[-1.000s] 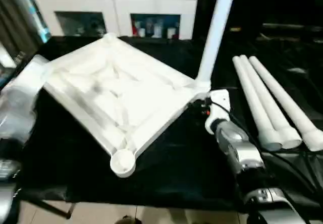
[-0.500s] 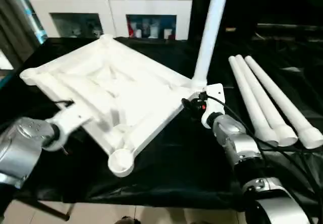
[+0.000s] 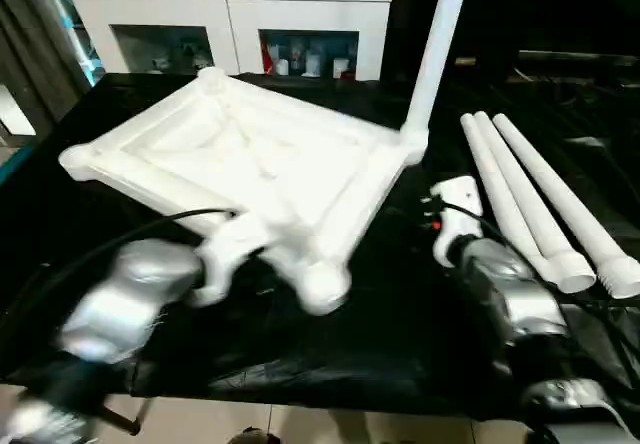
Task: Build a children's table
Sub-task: Rotate table base, then pick table leg
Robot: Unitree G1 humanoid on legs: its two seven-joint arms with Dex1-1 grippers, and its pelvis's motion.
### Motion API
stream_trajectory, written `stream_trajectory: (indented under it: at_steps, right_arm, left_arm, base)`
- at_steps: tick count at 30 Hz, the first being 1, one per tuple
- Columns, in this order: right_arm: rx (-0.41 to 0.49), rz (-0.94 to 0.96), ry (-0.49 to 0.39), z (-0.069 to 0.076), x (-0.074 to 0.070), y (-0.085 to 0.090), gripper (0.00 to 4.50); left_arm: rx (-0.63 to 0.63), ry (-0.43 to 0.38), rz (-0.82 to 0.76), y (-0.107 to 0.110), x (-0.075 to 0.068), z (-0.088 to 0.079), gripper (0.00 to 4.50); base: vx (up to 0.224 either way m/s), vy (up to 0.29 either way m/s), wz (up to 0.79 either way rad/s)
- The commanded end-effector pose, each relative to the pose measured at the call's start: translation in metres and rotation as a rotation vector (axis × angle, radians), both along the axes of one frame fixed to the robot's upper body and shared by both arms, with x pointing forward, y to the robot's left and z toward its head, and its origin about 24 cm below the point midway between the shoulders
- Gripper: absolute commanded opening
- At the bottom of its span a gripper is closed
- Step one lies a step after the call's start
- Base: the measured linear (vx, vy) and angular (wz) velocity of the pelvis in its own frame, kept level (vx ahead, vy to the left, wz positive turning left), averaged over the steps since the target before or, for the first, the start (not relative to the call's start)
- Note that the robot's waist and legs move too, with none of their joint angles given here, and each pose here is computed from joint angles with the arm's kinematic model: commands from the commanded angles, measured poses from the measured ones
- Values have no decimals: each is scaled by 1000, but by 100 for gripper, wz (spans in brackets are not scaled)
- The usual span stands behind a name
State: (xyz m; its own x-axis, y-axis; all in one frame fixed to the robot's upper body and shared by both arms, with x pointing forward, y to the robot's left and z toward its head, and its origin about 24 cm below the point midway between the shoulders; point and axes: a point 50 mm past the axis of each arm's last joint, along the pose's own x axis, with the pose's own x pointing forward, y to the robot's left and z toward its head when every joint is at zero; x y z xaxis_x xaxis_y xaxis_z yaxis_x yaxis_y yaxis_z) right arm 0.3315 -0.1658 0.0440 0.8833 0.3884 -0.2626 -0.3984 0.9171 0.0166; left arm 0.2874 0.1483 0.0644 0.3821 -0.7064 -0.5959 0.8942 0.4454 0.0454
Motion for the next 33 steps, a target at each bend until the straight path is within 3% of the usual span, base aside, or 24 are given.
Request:
stream_trajectory:
  at_steps: [1,5,11,16,17,18,20,22,23,27,29,30,33]
  right_arm:
    - [6,6,-14,7,-2,-4,348]
    - [-4,4,-28,12,-5,-9,348]
    - [-23,-97,-42,28,-9,-24,348]
    - [-51,-133,-2,32,-9,-29,348]
    - [-28,-147,20,36,-8,-31,348]
    - [13,-168,33,40,-7,-33,375]
    - [34,-228,46,46,-1,-40,382]
    - [28,-252,50,49,3,-44,387]
    - [0,-274,65,53,12,-50,405]
    - [-67,-340,83,61,26,-60,426]
    - [-94,-406,141,61,32,-70,426]
    - [-80,-436,215,59,33,-77,426]
    - [-69,-458,253,58,35,-82,426]
  left_arm:
    - [30,-51,5,-5,8,-2,121]
    - [3,-100,14,-19,19,-4,121]
    - [-158,-273,66,-61,39,5,121]
    - [-190,-297,67,-61,40,15,121]
    - [-235,-308,62,-57,39,26,121]
    - [-265,-302,57,-55,37,33,128]
    - [-320,-287,16,-52,32,46,128]
    - [-338,-277,-13,-51,29,52,128]
    - [-333,-256,-55,-48,25,57,128]
    - [-299,-226,-112,-46,20,60,128]
    - [-279,-206,-127,-44,17,60,128]
    - [-274,-182,-141,-43,13,59,128]
    - [-265,-166,-157,-43,9,60,128]
  base:
    - [0,0,0]
    - [0,0,0]
    - [0,0,0]
    - [0,0,0]
    - [0,0,0]
    - [0,0,0]
    - [0,0,0]
    - [0,0,0]
    - [0,0,0]
    - [0,0,0]
    - [0,0,0]
    - [0,0,0]
    - [0,0,0]
